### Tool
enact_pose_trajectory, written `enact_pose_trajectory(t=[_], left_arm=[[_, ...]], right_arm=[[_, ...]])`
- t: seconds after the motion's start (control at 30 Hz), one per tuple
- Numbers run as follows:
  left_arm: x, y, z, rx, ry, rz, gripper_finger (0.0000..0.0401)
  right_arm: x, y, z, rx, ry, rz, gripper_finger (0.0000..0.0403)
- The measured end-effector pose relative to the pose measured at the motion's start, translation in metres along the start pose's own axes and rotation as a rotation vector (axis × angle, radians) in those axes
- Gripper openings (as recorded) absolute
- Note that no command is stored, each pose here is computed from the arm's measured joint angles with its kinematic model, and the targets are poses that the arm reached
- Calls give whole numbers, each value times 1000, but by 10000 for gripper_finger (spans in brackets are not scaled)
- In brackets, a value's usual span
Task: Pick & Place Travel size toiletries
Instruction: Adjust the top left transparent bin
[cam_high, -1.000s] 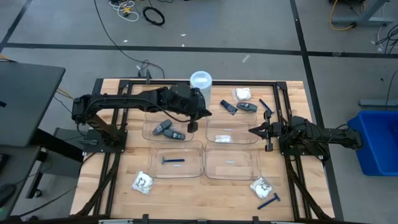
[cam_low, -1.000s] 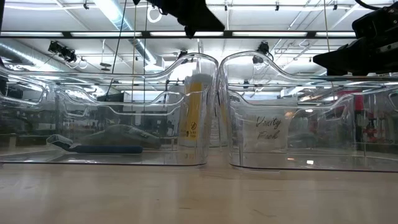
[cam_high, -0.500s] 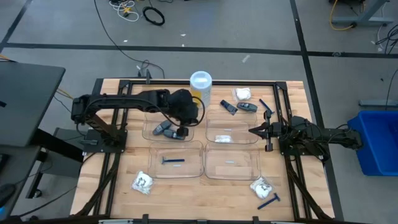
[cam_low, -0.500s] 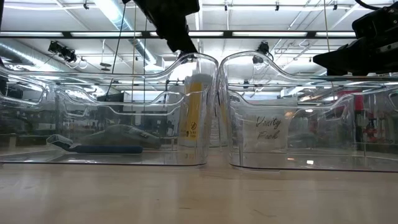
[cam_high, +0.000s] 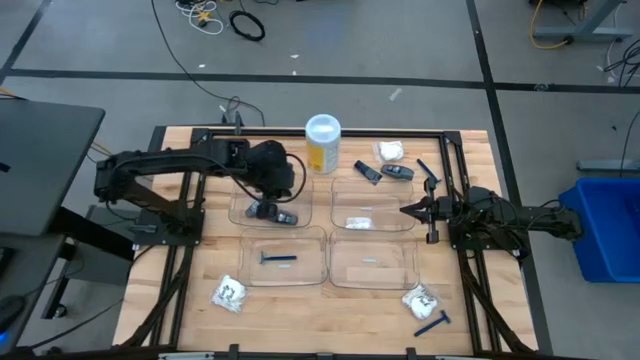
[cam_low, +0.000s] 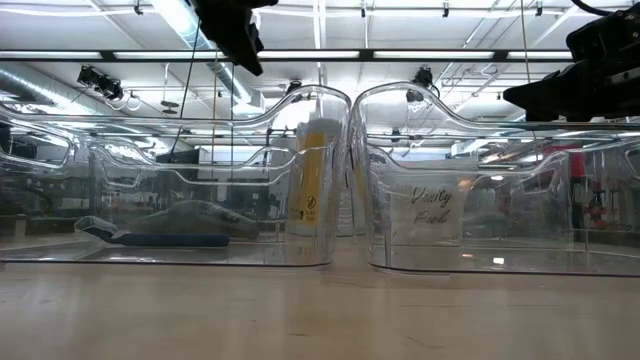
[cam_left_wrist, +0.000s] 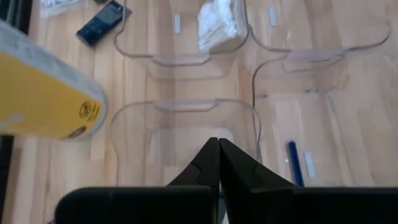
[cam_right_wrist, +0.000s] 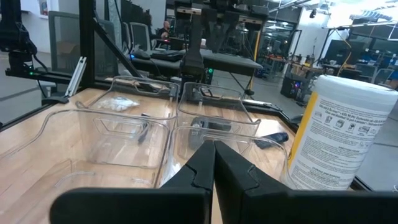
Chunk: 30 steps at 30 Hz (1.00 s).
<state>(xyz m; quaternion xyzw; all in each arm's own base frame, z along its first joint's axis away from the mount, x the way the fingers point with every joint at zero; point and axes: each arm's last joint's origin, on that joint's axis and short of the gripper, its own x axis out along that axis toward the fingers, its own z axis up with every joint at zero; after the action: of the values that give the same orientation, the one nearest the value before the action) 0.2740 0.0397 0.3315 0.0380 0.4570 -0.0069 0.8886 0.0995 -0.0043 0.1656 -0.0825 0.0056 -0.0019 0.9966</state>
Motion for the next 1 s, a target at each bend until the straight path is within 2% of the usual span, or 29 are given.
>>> enact_pose_trajectory(t=[0.23, 0.47, 0.63, 0.83, 1.0], left_arm=[[-3, -1, -8, -7, 70, 16, 8], [-5, -2, -21, -8, 220, 26, 8], [-2, -4, -30, -9, 266, 21, 5], [6, -11, -67, -6, 336, 10, 4], [-1, -15, -100, -19, 389, 10, 4]], right_arm=[[0, 0, 0, 0, 0, 0, 12], [0, 0, 0, 0, 0, 0, 12], [0, 0, 0, 0, 0, 0, 12], [0, 0, 0, 0, 0, 0, 12], [0, 0, 0, 0, 0, 1, 12]])
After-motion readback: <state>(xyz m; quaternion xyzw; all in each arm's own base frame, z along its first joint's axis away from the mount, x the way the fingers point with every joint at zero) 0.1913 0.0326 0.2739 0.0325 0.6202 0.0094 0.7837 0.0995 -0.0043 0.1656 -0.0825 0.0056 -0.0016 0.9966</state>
